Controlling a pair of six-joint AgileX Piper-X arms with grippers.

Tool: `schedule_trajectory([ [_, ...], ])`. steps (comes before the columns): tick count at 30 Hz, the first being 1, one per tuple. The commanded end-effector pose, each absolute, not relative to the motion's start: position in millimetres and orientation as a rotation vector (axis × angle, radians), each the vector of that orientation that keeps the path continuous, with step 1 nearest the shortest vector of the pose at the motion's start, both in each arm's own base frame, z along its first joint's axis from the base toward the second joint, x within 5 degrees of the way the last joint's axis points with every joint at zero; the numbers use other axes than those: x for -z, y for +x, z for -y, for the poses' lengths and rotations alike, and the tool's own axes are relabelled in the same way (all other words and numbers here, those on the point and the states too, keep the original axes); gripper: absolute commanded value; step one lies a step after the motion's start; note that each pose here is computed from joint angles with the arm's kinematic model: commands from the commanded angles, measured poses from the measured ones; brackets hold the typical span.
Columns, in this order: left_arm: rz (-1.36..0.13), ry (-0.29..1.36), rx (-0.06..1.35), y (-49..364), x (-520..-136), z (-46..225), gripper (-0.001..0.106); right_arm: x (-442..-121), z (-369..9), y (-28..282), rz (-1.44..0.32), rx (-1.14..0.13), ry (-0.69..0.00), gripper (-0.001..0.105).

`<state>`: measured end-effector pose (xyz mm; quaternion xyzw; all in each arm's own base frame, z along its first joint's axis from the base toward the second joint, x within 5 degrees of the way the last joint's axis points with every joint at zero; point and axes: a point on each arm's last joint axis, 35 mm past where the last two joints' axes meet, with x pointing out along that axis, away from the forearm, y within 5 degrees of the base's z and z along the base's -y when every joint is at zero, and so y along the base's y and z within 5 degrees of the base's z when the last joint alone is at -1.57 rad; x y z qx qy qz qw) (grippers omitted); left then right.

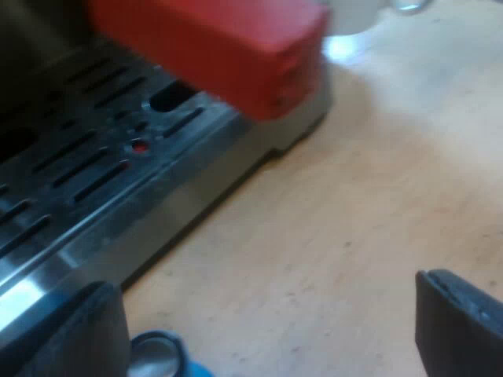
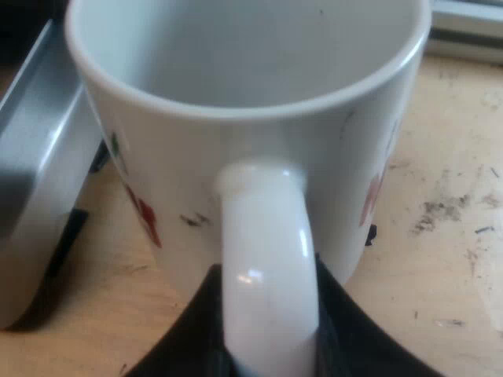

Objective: Place mug into machine

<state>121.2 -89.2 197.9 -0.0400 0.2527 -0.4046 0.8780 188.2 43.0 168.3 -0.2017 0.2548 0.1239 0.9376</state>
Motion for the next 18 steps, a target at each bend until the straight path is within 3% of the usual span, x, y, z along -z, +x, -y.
schedule_trajectory([
  [1,-0.500,-0.093,0.835,122.6,-201.9,90.0,0.077,-187.4,-40.7,180.3,-0.454,-0.249,-0.431,0.000],
  [13,-0.469,-0.033,0.780,124.4,-201.8,88.5,0.075,-209.5,-57.5,130.1,-0.414,-0.440,-0.474,0.000],
  [18,-0.458,-0.013,0.715,126.1,-201.6,86.7,0.073,-215.7,-70.4,118.7,-0.372,-0.485,-0.432,0.000],
])
